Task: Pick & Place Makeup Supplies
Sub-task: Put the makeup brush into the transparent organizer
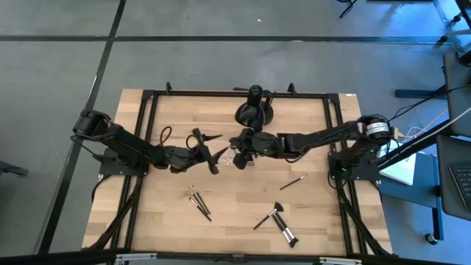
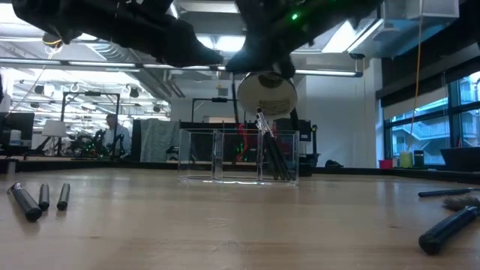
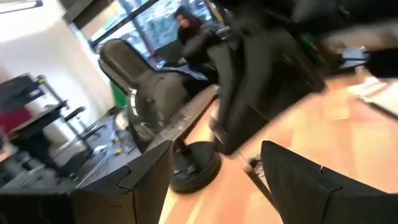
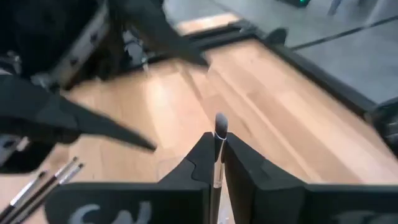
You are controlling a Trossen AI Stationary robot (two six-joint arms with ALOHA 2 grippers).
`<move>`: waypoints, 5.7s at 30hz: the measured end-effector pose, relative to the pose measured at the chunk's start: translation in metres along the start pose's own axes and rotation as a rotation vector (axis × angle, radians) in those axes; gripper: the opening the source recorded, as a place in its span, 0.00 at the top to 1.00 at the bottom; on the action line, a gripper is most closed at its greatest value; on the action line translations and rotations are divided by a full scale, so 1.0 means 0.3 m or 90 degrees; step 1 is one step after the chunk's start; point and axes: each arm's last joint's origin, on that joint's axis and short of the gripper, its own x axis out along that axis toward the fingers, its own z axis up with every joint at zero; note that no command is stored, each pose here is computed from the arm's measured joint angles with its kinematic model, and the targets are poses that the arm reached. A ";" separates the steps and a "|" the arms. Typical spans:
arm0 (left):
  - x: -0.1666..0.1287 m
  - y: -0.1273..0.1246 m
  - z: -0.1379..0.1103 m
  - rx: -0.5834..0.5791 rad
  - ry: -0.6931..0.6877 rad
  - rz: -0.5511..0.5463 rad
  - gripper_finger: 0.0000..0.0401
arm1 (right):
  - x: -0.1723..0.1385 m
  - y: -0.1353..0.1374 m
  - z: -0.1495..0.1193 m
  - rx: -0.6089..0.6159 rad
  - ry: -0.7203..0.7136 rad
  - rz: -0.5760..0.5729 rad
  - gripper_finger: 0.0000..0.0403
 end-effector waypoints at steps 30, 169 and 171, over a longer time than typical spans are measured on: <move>-0.065 0.039 0.009 0.028 0.076 0.059 0.40 | 0.059 0.051 0.020 -0.018 0.154 -0.072 0.71; -0.246 0.225 0.111 0.027 0.125 0.103 0.41 | -0.096 0.113 -0.340 0.276 0.523 -0.097 0.70; -0.248 0.226 0.106 0.028 0.130 0.105 0.41 | -0.082 0.115 -0.353 0.268 0.527 -0.125 0.69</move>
